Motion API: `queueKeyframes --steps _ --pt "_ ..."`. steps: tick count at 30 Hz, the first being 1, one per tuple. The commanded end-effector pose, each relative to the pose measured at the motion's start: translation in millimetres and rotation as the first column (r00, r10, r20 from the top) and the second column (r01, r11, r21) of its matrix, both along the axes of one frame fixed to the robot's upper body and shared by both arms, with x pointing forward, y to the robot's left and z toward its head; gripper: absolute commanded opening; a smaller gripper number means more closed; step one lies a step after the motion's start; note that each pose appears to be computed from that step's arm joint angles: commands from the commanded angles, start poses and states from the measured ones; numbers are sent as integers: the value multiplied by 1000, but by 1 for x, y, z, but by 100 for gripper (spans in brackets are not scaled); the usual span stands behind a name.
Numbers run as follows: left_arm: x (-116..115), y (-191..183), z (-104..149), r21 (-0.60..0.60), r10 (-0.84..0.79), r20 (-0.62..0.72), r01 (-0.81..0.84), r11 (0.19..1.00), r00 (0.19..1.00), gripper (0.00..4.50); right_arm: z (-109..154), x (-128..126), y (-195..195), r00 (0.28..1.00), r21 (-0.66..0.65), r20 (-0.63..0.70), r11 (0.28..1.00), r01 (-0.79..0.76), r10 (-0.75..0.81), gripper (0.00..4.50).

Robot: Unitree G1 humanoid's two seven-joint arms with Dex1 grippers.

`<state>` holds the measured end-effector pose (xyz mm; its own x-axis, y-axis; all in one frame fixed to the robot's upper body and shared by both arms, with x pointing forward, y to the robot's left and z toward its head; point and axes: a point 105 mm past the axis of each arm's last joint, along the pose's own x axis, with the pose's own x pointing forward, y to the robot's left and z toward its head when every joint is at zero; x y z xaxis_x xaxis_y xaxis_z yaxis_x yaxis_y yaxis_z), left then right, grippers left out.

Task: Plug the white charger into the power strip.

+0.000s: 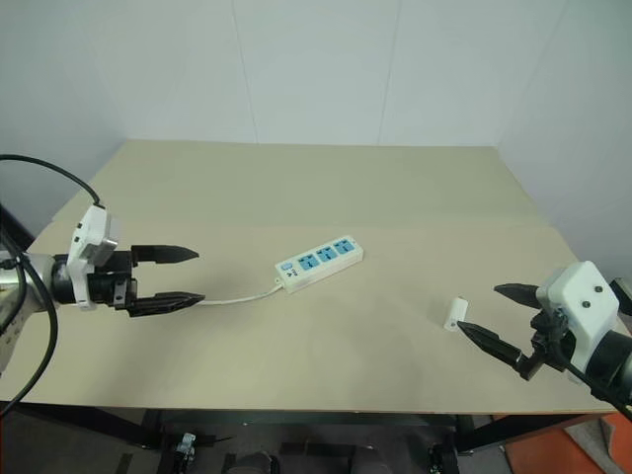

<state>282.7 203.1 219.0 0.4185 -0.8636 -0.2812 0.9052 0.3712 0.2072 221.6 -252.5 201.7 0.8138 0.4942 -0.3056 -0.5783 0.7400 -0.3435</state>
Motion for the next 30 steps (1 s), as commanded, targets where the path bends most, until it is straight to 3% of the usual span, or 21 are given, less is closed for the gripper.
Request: queueKeyframes --steps 1,15,18,23,30 --pt "-1 -5 6 -11 -33 25 33 999 999 447 11 -2 -1 999 -32 39 999 2 -1 450" --pt "7 -10 -2 -16 -25 34 26 1000 999 447 11 -2 2 999 -34 45 999 -8 9 450" --pt "21 -21 -9 -38 1 64 2 999 998 447 11 1 5 998 -28 50 999 -20 22 450" --pt "65 -57 -25 -116 81 103 -69 991 991 447 14 7 12 996 -18 68 999 -49 50 450" --pt "94 -85 -55 -182 68 88 -51 982 994 447 18 8 18 994 -15 85 998 -60 62 450"
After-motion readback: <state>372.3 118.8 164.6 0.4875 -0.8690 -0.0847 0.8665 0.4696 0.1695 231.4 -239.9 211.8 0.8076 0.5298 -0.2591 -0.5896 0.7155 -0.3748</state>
